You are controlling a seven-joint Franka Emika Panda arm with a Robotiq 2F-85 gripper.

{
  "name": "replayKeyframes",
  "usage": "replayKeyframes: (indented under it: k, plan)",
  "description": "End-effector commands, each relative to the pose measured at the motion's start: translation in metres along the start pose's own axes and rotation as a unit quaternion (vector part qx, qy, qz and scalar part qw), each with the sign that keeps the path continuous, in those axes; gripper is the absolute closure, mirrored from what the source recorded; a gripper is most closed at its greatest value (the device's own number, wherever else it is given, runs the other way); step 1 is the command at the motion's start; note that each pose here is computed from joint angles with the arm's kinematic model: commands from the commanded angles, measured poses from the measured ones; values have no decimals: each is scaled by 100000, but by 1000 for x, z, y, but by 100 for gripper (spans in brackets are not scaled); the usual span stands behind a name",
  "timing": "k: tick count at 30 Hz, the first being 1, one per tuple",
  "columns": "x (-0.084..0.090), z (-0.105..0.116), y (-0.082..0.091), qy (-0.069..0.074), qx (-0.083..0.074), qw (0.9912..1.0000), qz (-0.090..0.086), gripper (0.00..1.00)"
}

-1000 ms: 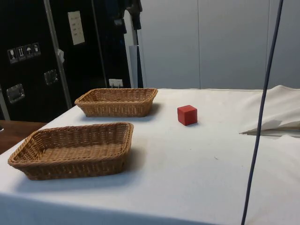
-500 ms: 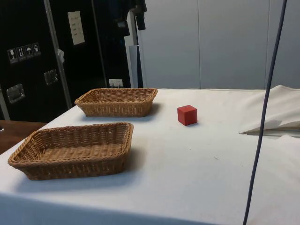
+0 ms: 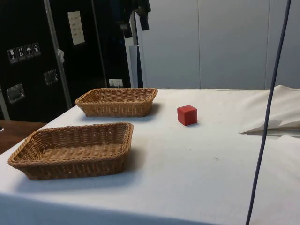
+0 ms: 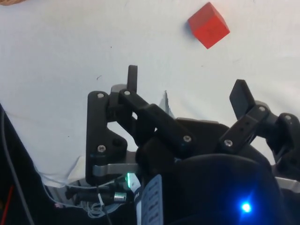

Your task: Pick up the red cube and place it into the right basket.

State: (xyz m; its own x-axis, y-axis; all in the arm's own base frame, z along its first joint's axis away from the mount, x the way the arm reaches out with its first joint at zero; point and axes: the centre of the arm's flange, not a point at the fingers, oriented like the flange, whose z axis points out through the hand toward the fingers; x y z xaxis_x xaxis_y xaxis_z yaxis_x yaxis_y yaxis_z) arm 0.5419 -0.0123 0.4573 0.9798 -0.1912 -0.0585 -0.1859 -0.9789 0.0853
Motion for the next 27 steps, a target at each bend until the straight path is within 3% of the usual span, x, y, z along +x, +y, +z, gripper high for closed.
replayKeyframes:
  k: [1,6,7,8,13,15,16,17,25,26,27]
  plan:
    - [-3,-1,0,1041,-204,99993,504,0]
    - [-8,-1,-1,1878,19,99978,884,0]
    - [-5,1,-1,761,90,99995,702,0]
    - [-9,-1,-1,2085,173,99974,912,0]
    - [-22,10,1,2803,835,99954,739,0]
    - [-29,21,3,2719,1173,99954,688,0]
    - [-26,20,2,1902,1281,99973,429,0]
    - [-32,25,4,2664,1323,99954,661,0]
    - [-57,60,9,2105,2096,99955,337,0]
    - [-56,61,8,1401,2314,99963,147,0]
    - [-60,64,9,2034,2150,99956,284,0]
